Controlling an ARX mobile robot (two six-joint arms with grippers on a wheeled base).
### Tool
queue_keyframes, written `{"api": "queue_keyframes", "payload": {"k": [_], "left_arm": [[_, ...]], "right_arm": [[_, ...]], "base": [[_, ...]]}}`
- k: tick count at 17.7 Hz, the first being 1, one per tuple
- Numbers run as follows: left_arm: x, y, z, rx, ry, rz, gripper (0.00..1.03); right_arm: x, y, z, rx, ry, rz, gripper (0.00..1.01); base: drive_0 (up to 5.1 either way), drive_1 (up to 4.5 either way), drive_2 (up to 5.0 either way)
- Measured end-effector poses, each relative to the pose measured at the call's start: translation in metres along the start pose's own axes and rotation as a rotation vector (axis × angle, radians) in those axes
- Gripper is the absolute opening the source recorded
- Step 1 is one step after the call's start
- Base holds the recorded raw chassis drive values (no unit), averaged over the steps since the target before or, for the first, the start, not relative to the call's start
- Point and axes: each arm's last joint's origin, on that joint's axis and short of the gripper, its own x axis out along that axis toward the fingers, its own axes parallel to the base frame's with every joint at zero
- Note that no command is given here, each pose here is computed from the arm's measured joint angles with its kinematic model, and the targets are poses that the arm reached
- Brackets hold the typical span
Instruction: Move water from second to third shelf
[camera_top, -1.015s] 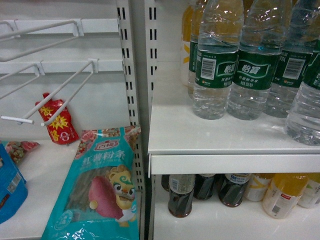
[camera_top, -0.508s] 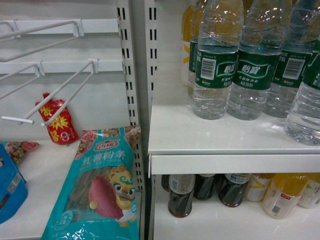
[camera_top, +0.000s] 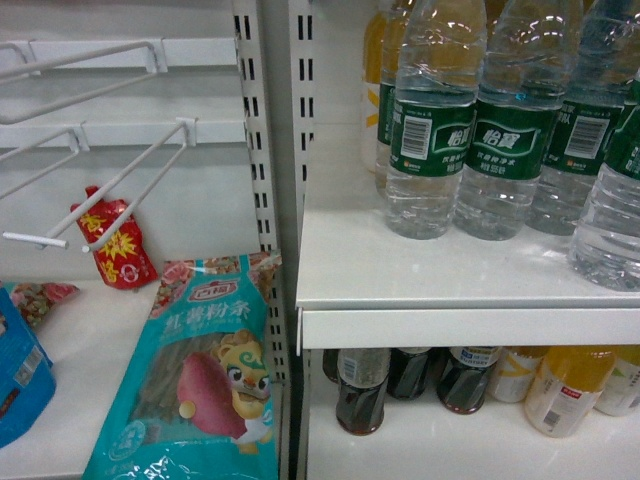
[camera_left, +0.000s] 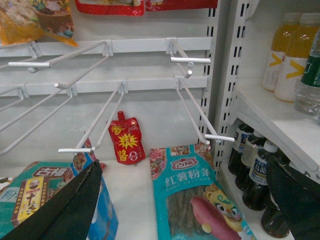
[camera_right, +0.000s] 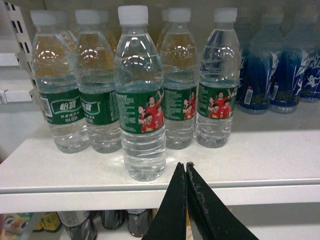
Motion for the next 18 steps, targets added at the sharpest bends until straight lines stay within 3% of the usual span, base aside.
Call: {"api": "queue_keyframes", "payload": {"k": [9,12,16,18], "left_arm": [[0.0,0.0,0.0,0.0,0.0,0.0,0.98],[0.0,0.0,0.0,0.0,0.0,0.0,0.98],[0.0,0.0,0.0,0.0,0.0,0.0,0.98],[0.0,0.0,0.0,0.0,0.0,0.0,0.98]], "right_arm": [[-0.009,0.0,-0.014,0.0,0.039,0.001,0.02],[-0.014,0.0,-0.014,0.0,-0.01,0.0,0.02],[-0.013,0.0,-0.026,0.0,0.001,-0.002,0.02],[-0.014,0.0,-0.025,0.0,-0.011,0.0,0.02]], "base": [[0.0,0.0,0.0],[0.0,0.0,0.0],[0.0,0.0,0.0],[0.0,0.0,0.0]]}}
